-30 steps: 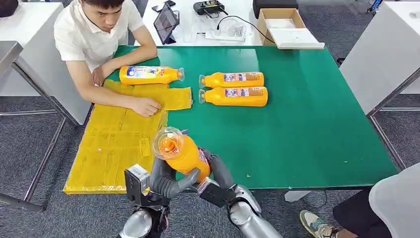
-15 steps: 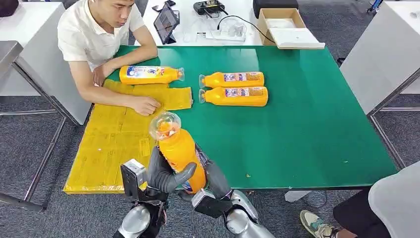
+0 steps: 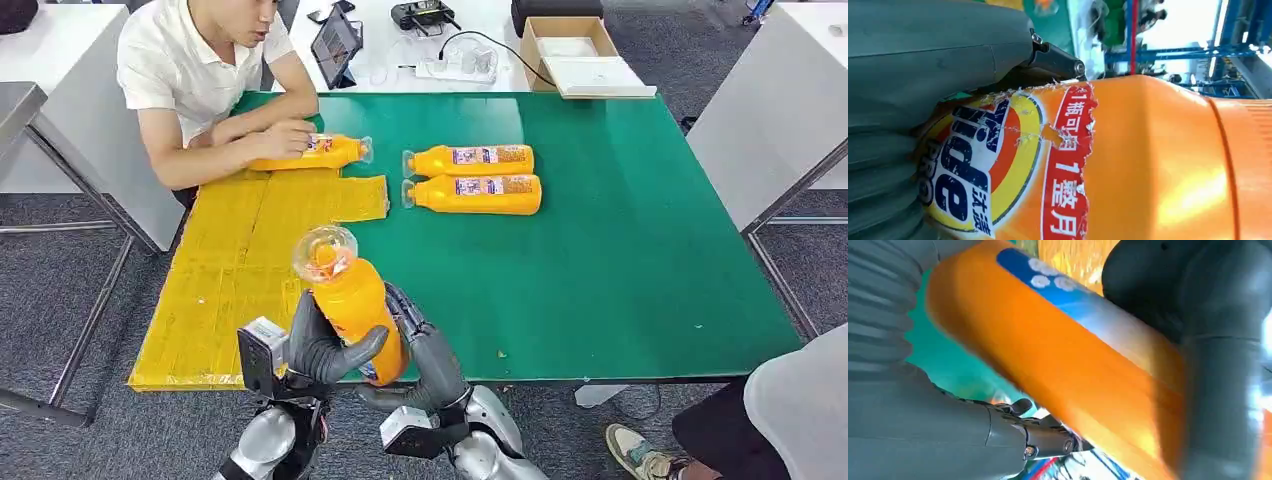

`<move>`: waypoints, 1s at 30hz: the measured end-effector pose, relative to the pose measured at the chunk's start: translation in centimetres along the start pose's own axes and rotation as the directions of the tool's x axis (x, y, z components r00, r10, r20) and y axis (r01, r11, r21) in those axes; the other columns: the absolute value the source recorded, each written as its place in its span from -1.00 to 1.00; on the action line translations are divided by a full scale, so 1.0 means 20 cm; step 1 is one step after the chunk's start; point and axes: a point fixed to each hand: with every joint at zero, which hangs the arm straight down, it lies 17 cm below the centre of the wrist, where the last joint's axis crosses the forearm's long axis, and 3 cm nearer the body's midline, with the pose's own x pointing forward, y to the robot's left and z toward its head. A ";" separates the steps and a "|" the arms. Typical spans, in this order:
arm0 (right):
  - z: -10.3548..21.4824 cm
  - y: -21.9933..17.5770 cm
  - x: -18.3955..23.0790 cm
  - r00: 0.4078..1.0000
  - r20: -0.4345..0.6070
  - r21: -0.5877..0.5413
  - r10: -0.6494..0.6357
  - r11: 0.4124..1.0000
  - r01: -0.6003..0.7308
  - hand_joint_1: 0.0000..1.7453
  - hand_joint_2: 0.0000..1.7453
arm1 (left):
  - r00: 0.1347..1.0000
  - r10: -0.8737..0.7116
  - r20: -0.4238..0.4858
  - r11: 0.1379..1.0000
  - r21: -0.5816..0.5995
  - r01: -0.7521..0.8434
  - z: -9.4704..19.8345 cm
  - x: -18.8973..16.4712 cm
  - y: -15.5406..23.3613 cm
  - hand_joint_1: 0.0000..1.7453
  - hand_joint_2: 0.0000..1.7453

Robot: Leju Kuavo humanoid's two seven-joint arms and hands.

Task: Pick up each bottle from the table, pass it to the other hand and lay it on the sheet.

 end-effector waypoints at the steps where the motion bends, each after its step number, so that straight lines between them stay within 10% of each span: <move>1: 0.00 -0.02 0.01 0.999 0.015 -0.016 0.034 0.999 -0.034 -1.00 1.00 | 0.997 -0.074 0.017 0.997 0.005 0.074 -0.01 0.00 0.03 1.00 1.00; 19: 0.09 -0.24 0.26 0.950 0.141 -0.213 0.277 0.946 -0.244 -1.00 1.00 | 0.818 -0.575 0.011 0.817 0.054 0.574 -0.10 -0.06 0.56 1.00 1.00; 30: 0.08 -0.24 0.19 0.968 0.124 -0.182 0.217 0.964 -0.192 -1.00 1.00 | 0.388 -0.921 -0.007 0.383 -0.191 0.904 -0.30 -0.40 0.53 1.00 1.00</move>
